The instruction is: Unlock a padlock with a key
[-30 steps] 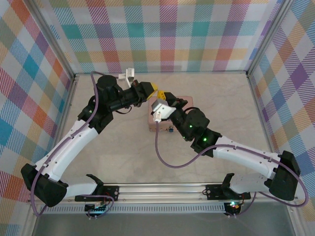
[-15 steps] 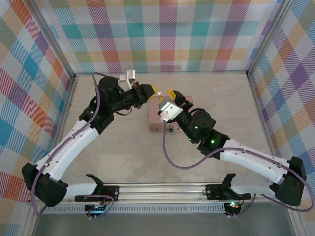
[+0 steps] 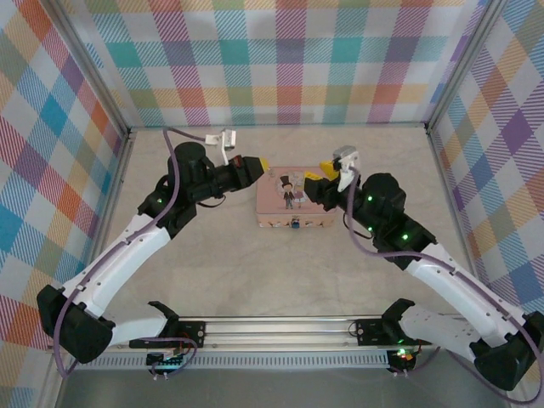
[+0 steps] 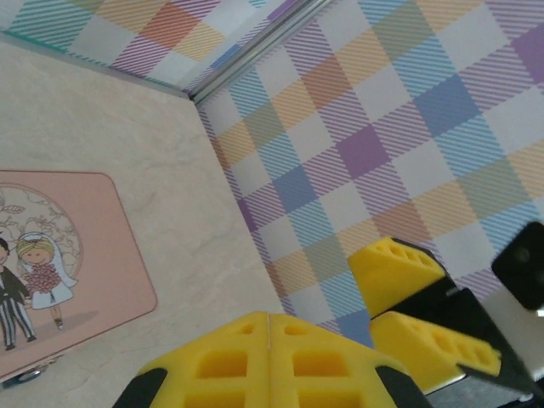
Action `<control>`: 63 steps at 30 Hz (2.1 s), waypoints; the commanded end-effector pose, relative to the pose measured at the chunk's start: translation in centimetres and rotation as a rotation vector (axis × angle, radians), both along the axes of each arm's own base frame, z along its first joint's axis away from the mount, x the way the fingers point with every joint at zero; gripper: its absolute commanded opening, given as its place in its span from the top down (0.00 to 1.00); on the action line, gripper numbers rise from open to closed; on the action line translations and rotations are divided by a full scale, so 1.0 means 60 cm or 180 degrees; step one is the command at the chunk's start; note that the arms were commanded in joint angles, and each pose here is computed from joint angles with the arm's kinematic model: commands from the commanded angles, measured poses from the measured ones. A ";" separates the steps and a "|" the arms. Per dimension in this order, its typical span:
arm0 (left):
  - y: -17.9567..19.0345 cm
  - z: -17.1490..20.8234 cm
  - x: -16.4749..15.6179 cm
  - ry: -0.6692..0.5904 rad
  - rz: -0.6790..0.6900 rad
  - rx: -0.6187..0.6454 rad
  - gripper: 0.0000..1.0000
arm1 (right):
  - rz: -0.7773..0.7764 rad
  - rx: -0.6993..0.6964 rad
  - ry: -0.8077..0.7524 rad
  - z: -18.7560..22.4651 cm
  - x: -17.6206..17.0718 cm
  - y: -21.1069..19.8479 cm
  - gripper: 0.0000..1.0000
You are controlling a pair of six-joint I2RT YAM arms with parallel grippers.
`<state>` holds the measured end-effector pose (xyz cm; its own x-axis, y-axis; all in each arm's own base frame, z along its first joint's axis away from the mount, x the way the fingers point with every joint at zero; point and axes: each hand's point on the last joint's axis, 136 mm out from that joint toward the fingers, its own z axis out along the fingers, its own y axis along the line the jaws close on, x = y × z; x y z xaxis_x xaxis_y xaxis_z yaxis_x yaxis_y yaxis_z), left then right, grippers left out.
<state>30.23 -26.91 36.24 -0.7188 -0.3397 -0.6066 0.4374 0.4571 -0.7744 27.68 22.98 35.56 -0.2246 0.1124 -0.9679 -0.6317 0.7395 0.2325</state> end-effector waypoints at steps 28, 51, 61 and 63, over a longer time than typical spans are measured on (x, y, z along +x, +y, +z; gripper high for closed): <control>-0.083 0.027 -0.074 -0.0552 -0.0652 -0.0368 1.00 | 0.1695 0.2567 0.0851 0.037 -0.049 0.065 0.43; -0.077 0.026 -0.065 -0.0547 -0.0528 -0.0382 1.00 | 0.1766 0.2541 0.0889 0.048 -0.051 0.068 0.59; -0.071 0.019 -0.057 -0.0540 -0.0404 -0.0368 1.00 | 0.1828 0.2453 0.1018 0.037 -0.053 0.085 0.65; -0.068 0.021 -0.056 -0.0553 -0.0373 -0.0374 1.00 | 0.1803 0.2419 0.1057 0.031 -0.051 0.086 0.64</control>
